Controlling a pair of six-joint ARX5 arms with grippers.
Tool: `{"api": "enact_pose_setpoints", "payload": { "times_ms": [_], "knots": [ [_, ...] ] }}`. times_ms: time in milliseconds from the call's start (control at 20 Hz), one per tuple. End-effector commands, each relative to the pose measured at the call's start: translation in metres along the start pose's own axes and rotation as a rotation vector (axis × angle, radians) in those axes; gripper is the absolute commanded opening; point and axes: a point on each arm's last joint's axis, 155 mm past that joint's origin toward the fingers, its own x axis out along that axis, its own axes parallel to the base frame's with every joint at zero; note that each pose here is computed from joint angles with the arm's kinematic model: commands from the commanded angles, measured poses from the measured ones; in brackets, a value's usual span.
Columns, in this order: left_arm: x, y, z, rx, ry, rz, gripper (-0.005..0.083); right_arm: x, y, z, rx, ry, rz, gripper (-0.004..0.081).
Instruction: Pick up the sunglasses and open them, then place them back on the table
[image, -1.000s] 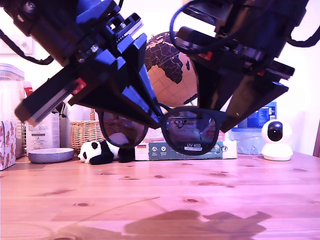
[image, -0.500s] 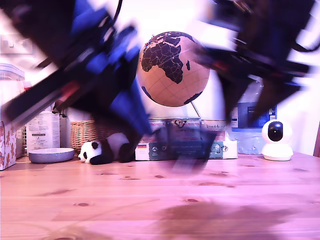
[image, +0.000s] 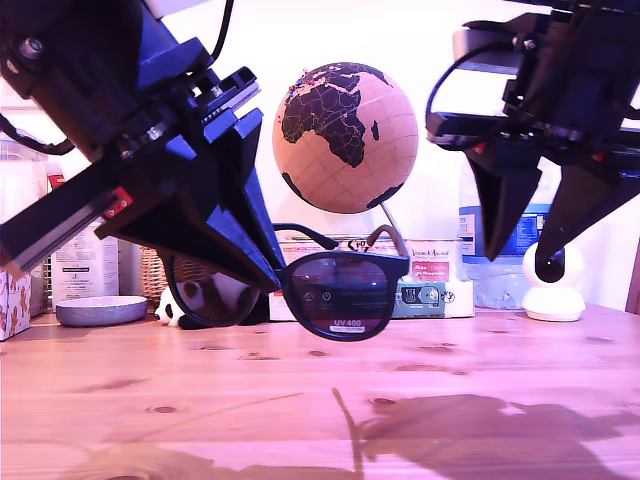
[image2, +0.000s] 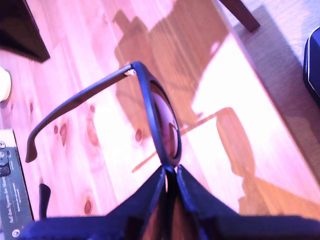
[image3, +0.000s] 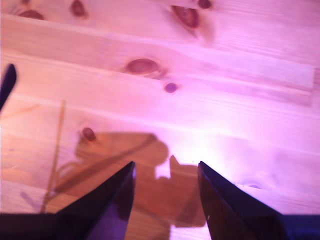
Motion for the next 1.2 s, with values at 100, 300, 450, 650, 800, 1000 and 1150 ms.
{"api": "enact_pose_setpoints", "payload": {
  "times_ms": [100, 300, 450, 650, 800, 1000, 1150],
  "knots": [
    [0.001, -0.004, 0.003, 0.028, -0.026, -0.014, -0.0022, -0.014, 0.022, 0.024, -0.157, -0.046, 0.094, 0.0358],
    [0.002, -0.005, 0.002, 0.260, -0.021, -0.015, -0.0022, -0.038, 0.044, 0.054, -0.511, -0.146, 0.177, 0.0347],
    [0.002, -0.006, 0.001, 0.427, -0.021, -0.018, -0.0022, -0.054, 0.070, 0.060, -0.783, -0.221, 0.282, 0.0342],
    [0.002, -0.002, -0.001, 0.565, -0.005, -0.003, -0.0022, -0.061, 0.094, 0.040, -1.113, -0.253, 0.381, 0.0334],
    [0.002, 0.000, -0.001, 0.603, 0.001, 0.003, -0.0022, -0.062, 0.100, 0.036, -1.269, -0.283, 0.381, 0.0358],
    [0.001, 0.007, 0.002, 0.628, -0.004, 0.036, -0.0022, -0.057, 0.108, 0.038, -1.345, -0.310, 0.380, 0.0392],
    [0.001, 0.013, 0.005, 0.633, -0.007, 0.061, -0.0022, -0.040, 0.111, 0.030, -1.357, -0.257, 0.389, 0.0391]
  ]
}}
